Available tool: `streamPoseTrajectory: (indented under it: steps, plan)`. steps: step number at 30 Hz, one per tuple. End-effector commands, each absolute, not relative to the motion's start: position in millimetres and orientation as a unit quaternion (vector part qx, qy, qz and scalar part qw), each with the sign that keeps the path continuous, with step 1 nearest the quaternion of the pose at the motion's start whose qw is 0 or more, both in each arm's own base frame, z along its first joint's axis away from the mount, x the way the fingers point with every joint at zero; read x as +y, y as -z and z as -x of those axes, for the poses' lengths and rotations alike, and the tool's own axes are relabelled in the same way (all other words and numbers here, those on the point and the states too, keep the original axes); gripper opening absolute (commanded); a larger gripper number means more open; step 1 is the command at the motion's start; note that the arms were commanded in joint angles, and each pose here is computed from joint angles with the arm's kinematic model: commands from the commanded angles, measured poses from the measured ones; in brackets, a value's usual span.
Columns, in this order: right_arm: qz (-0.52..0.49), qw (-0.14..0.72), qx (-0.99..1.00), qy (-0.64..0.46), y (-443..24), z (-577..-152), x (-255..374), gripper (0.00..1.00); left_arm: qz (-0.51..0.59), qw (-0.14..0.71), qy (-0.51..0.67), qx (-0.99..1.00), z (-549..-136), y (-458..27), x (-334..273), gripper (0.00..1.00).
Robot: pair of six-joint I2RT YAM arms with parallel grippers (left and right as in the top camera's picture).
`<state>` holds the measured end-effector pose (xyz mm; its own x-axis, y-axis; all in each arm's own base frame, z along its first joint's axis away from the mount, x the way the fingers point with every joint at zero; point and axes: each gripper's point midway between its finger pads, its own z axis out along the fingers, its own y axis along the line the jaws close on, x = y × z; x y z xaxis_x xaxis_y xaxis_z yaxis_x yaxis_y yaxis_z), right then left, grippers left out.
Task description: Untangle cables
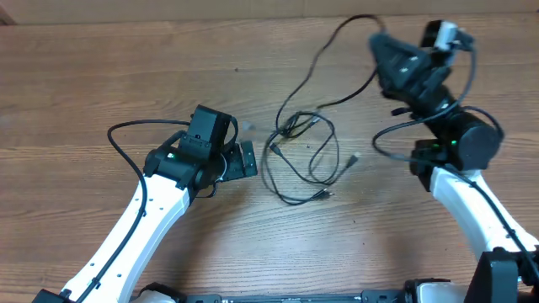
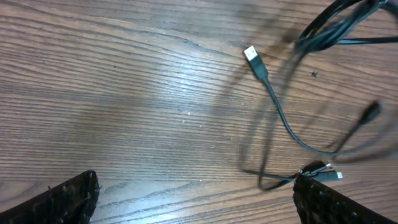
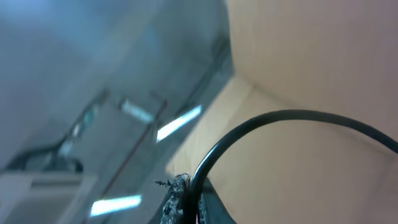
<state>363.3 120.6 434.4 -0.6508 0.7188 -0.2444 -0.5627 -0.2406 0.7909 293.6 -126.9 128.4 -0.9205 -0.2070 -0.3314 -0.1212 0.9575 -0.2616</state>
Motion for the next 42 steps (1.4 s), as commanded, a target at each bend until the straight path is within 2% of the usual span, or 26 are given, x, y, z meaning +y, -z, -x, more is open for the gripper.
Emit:
streamPoseTrajectory:
  steps: [1, 5, 8, 12, 13, 17, 21, 26, 37, 42]
  plan:
    - [-0.142, 0.471, 0.397, -0.775, -462, -373, 57, 0.04, 0.083, 0.182, 0.113, 0.973, -295, -128, -127, 1.0]
    - [-0.236, 0.493, 0.419, -0.725, -436, -401, -8, 0.04, 0.084, 0.182, 0.113, 0.973, -295, -128, -127, 1.0]
    - [-0.265, 0.496, 0.474, -0.677, -407, -415, -29, 0.04, 0.084, 0.182, 0.113, 0.973, -295, -128, -127, 1.0]
    - [-0.311, 0.479, 0.577, -0.584, -336, -432, -50, 0.04, 0.092, 0.182, 0.117, 0.972, -296, -129, -128, 1.0]
    - [-0.336, 0.478, 0.614, -0.531, -303, -435, -65, 0.04, 0.091, 0.179, 0.119, 0.972, -295, -128, -128, 1.0]
    - [-0.392, 0.482, 0.67, -0.407, -244, -428, -111, 0.04, 0.092, 0.175, 0.117, 0.973, -293, -128, -128, 1.0]
    - [-0.431, 0.49, 0.694, -0.304, -211, -407, -161, 0.04, 0.092, 0.174, 0.117, 0.974, -292, -127, -127, 1.0]
    - [-0.486, 0.504, 0.681, -0.218, -196, -369, -229, 0.04, 0.093, 0.173, 0.117, 0.973, -292, -127, -127, 1.0]
    - [-0.579, 0.569, 0.575, -0.105, -213, -255, -359, 0.04, 0.094, 0.171, 0.115, 0.974, -291, -127, -127, 1.0]
    - [-0.543, 0.573, 0.592, -0.162, -222, -264, -344, 0.04, 0.1, 0.172, 0.118, 0.973, -292, -127, -127, 1.0]
